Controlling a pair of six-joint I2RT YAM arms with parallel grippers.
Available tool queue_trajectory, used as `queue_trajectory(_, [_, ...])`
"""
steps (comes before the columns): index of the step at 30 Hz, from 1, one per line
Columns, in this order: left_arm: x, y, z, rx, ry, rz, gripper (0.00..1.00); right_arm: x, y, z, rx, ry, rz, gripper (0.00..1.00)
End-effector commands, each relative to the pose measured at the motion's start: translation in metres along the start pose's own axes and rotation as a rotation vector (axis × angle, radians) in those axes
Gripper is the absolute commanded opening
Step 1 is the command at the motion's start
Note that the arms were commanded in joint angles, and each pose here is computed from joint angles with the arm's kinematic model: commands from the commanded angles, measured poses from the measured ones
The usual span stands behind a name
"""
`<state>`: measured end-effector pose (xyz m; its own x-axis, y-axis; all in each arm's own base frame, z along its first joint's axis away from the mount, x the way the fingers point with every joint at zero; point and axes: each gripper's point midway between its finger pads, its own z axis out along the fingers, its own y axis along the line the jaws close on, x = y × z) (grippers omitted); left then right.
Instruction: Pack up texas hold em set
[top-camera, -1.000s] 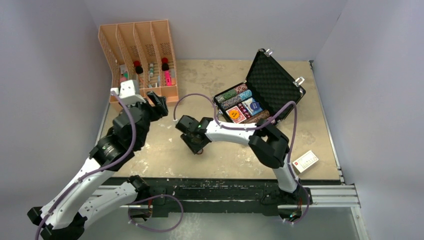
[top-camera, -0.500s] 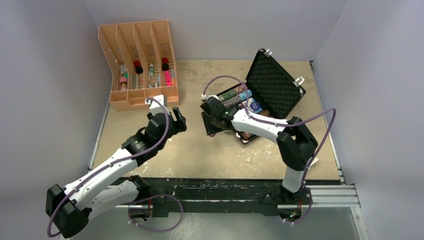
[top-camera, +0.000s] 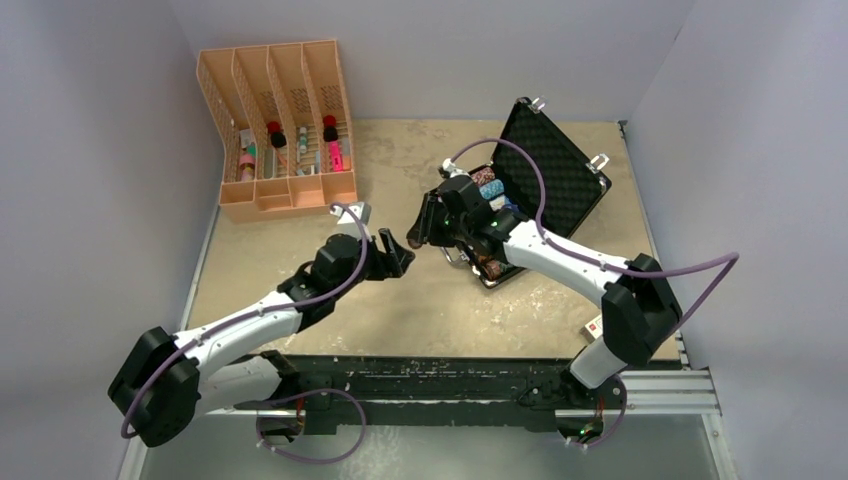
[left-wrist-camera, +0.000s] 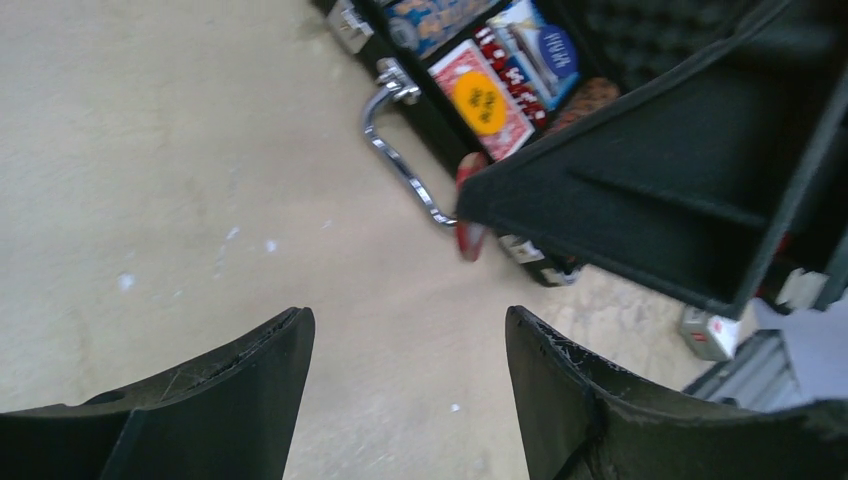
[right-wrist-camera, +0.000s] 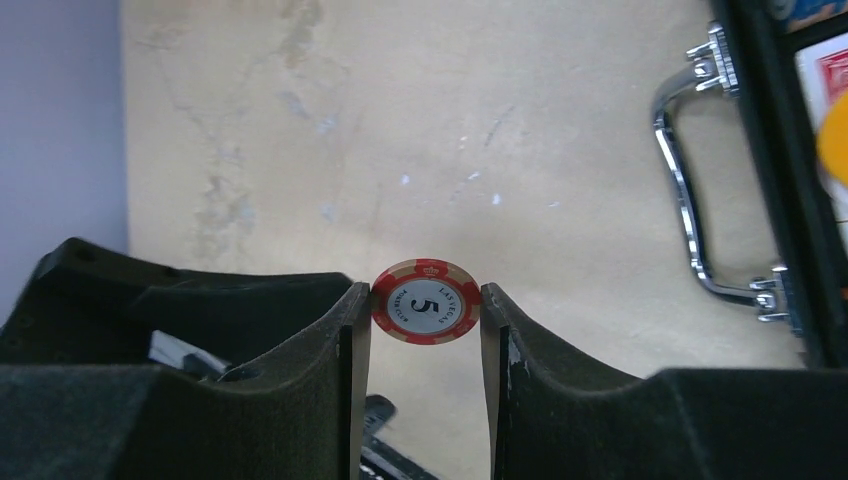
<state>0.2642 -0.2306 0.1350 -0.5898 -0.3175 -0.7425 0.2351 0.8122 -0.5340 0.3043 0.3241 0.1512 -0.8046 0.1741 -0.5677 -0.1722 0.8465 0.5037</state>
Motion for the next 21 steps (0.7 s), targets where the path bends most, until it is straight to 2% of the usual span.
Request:
queue_trajectory(1, [-0.028, -0.054, 0.001, 0.239, -0.088, -0.058, 0.67, -0.015, 0.030, -0.014, -0.144, -0.048, 0.114, 0.40])
queue_trajectory(7, [-0.038, -0.045, 0.003, 0.192, -0.153, -0.086, 0.55, -0.016, 0.037, -0.019, -0.193, -0.033, 0.137, 0.40])
queue_trajectory(15, [-0.050, -0.043, 0.005, 0.176, -0.218, -0.119, 0.26, -0.014, 0.039, -0.024, -0.237, -0.006, 0.139, 0.38])
queue_trajectory(21, [-0.052, -0.043, 0.008, 0.173, -0.226, -0.124, 0.10, -0.011, 0.041, -0.025, -0.261, 0.013, 0.127, 0.37])
